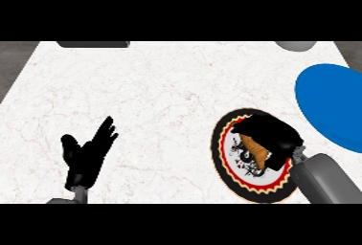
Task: Pick the croissant from the plate and place it in the plate
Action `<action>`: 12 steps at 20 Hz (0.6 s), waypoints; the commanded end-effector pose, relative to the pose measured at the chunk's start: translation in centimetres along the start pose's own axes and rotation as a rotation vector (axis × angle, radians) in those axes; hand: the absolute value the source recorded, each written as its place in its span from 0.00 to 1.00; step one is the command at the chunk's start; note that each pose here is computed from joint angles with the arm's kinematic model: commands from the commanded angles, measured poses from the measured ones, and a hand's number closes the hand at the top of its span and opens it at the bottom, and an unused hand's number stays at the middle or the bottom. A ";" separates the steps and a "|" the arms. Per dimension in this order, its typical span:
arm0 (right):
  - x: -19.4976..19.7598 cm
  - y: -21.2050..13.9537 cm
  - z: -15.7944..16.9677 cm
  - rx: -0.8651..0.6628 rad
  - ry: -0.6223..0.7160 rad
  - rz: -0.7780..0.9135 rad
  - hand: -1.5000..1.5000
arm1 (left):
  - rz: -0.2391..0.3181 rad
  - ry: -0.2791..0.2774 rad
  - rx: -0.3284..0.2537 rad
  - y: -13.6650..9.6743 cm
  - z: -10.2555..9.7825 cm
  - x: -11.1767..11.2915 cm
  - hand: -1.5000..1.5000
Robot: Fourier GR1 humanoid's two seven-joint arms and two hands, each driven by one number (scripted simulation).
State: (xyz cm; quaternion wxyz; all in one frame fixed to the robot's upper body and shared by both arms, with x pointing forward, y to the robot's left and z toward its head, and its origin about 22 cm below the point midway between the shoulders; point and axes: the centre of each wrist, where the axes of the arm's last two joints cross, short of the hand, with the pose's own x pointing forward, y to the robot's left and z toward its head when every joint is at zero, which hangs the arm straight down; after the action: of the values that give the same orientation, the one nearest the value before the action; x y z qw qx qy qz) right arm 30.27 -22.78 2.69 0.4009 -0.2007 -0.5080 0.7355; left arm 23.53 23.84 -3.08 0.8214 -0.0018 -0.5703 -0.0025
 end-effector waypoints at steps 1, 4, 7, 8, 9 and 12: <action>-0.7 0.4 -0.9 0.032 -0.041 0.098 1.00 | 0.003 0.022 -0.001 0.0 0.8 -0.8 0.50; -1.2 3.0 0.2 0.014 -0.066 0.110 1.00 | -0.009 0.039 -0.003 -0.3 -0.7 -1.4 0.50; -1.0 0.6 -1.9 -0.021 -0.038 0.101 1.00 | -0.012 0.030 0.011 0.3 1.6 -0.1 0.50; -0.2 2.1 -0.7 -0.042 -0.075 0.134 1.00 | -0.009 0.035 0.009 -0.2 0.6 -1.7 0.50; -2.8 0.7 -0.3 -0.047 -0.069 0.124 1.00 | -0.021 0.032 -0.009 1.5 1.0 -0.6 0.50; 0.0 1.2 0.2 -0.156 0.032 0.050 1.00 | 0.002 0.029 0.009 0.2 -0.1 -0.3 0.50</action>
State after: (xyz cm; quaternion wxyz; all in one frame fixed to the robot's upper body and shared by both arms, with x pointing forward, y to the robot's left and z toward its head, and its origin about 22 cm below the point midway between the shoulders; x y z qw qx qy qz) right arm 30.90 -22.93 1.91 0.3383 -0.2289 -0.5426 0.7340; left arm 23.57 24.25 -3.17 0.8239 0.0011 -0.5667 -0.0049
